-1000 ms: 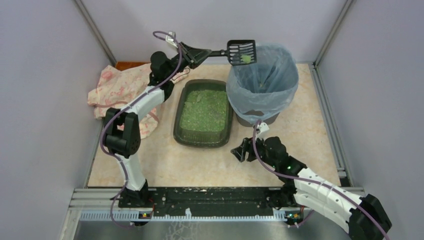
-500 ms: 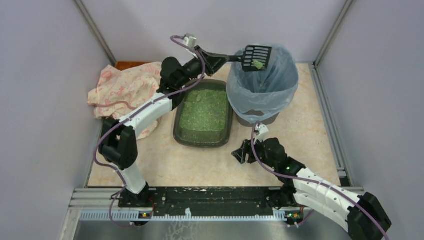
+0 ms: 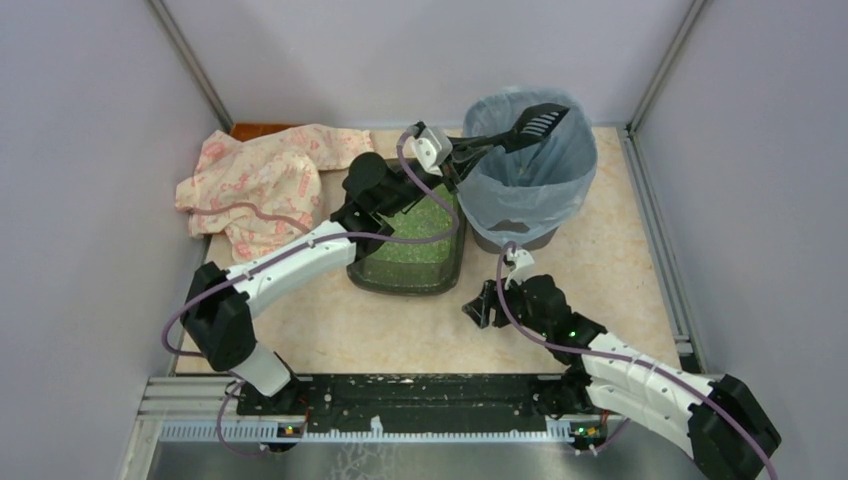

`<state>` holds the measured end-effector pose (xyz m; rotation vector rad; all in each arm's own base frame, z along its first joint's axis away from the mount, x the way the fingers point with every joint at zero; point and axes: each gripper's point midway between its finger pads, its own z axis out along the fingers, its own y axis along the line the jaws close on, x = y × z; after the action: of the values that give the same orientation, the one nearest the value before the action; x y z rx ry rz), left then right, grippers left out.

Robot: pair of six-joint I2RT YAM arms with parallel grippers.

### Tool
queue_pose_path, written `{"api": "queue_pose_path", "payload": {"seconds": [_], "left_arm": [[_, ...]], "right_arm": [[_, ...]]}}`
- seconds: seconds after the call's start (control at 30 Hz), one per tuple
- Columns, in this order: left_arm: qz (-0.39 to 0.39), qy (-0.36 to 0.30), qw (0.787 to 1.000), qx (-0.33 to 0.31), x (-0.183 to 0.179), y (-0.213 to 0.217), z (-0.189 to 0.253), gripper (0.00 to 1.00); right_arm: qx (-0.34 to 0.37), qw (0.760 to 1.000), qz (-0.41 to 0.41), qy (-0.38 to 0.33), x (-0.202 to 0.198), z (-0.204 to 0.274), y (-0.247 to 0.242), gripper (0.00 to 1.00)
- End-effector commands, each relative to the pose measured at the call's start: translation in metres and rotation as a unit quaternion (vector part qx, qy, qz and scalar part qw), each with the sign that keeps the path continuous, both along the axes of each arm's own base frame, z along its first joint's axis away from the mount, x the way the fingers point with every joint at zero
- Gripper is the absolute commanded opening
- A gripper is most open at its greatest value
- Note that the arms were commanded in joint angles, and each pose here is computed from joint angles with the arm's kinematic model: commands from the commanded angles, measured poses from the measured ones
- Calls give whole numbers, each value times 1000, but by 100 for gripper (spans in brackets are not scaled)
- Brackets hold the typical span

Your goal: Clean the litter box

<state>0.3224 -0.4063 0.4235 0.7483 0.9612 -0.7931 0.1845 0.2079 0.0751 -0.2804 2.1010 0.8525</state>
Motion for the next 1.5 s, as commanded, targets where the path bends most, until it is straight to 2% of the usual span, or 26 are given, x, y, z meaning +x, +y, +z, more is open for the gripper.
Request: {"api": "queue_pose_path", "payload": {"seconds": [0.0,0.1,0.17,0.23,0.33,0.53,0.63,0.77,0.9,1.03,1.2,1.3,1.47], "left_arm": [[70,-32,997,17,16,14,4,0],[90,-8,996,-8,22,22,9,0],[109,20,992,-52,26,37,20,0],[96,70,987,-105,29,54,35,0],[82,151,970,-172,34,79,56,0],[-4,302,923,-239,49,117,56,0],[27,330,905,-266,62,142,45,0],[129,341,887,-282,73,187,20,0],[239,323,878,-259,67,228,-7,0],[294,290,883,-225,48,254,-28,0],[278,267,918,-94,35,239,-59,0],[271,276,922,-35,32,230,-89,0],[321,231,917,44,29,219,-115,0]], "right_arm": [[19,999,8,-27,6,15,7,64],[18,999,7,-28,6,15,7,64],[19,999,6,-27,6,15,7,64],[20,999,6,-27,5,15,6,64],[21,999,5,-27,4,15,5,64],[21,999,6,-27,3,13,5,64],[25,999,8,-26,2,14,6,64],[27,999,7,-26,1,14,5,64],[24,999,1,-26,-1,12,1,64],[24,999,4,-25,-2,10,1,64],[27,999,12,-21,-2,5,5,64],[32,999,18,-18,-2,3,9,64],[36,999,25,-15,-1,1,14,64]]}}
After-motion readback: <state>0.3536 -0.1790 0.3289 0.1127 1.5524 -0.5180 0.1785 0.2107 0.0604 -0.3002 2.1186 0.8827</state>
